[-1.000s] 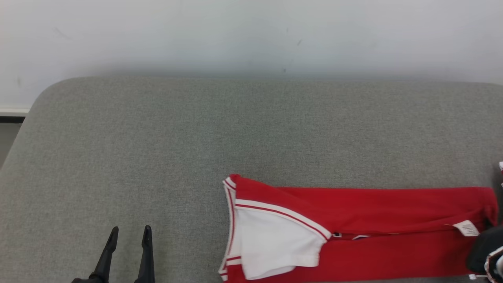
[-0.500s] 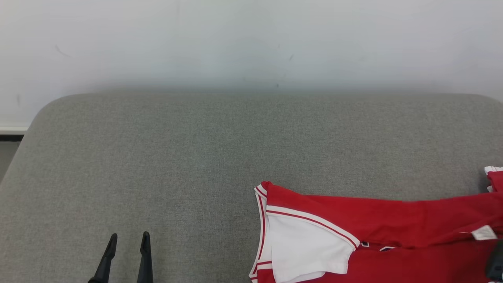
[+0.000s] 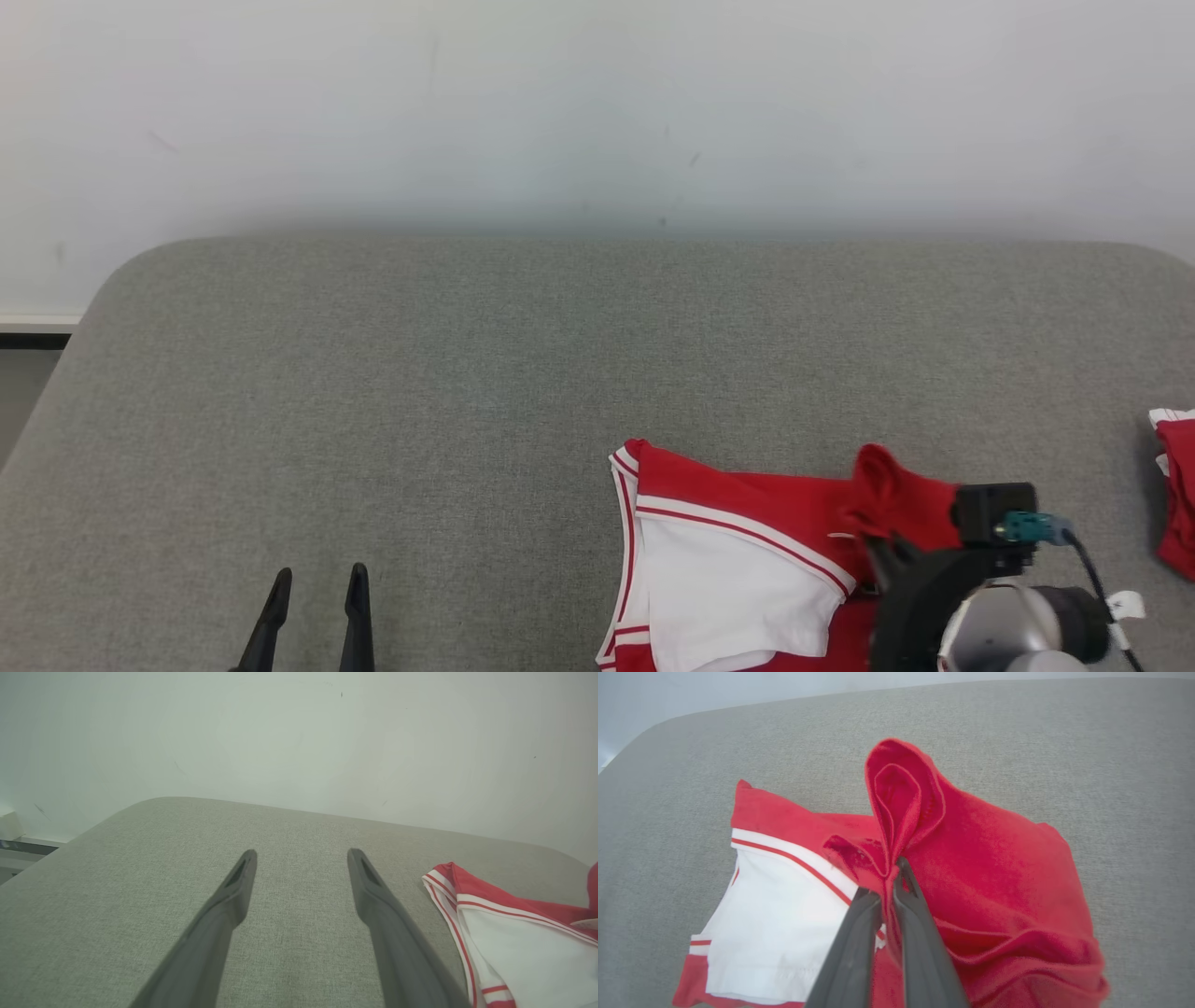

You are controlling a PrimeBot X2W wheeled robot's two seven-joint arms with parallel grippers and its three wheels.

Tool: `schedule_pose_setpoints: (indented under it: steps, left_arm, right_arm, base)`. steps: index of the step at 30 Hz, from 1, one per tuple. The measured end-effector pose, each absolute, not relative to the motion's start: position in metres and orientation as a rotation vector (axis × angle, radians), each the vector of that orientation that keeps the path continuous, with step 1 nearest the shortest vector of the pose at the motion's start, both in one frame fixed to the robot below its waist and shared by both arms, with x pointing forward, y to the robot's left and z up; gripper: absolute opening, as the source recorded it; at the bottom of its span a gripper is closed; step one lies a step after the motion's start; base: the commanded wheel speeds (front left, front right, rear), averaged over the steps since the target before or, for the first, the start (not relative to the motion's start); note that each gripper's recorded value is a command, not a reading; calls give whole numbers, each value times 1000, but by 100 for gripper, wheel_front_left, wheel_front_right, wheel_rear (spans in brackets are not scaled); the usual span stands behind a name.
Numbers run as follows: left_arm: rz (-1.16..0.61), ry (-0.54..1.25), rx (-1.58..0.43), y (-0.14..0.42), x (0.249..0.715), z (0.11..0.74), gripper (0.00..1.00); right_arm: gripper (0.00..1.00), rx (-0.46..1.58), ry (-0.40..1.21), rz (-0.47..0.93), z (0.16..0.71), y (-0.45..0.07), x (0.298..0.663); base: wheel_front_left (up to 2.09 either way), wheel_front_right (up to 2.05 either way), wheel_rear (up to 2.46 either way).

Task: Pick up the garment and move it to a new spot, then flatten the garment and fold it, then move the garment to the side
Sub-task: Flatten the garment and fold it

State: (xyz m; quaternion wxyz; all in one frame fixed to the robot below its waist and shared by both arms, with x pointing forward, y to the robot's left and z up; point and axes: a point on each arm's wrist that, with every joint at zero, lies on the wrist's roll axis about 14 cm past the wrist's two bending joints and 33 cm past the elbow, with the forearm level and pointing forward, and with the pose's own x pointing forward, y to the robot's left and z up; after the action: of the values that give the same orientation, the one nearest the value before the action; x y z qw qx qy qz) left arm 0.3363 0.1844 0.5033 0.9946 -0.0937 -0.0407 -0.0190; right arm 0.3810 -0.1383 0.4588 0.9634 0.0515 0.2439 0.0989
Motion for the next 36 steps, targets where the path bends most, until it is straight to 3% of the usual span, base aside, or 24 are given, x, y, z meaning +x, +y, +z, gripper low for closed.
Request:
schedule_pose_setpoints:
  steps: [11,27,28,29,30,36]
  left_arm:
    - [-22,-69,-205,186,327,498,100]
    - [61,-67,-215,207,302,494,100]
    - [65,-67,-215,208,302,494,100]
    - [68,-67,-215,209,301,494,100]
    - [69,-66,-215,210,300,493,100]
    - [70,-75,-211,212,302,496,100]
  right_arm:
    - [0,141,520,486,460,-44,380]
    - [0,173,593,599,437,4,386]
    - [29,175,592,603,437,6,386]
    - [74,178,584,607,438,8,387]
    - [100,187,577,606,439,9,388]
    - [100,243,497,608,459,12,398]
  base:
    - [0,0,0]
    - [0,0,0]
    - [0,0,0]
    - [0,0,0]
    - [0,0,0]
    - [0,0,0]
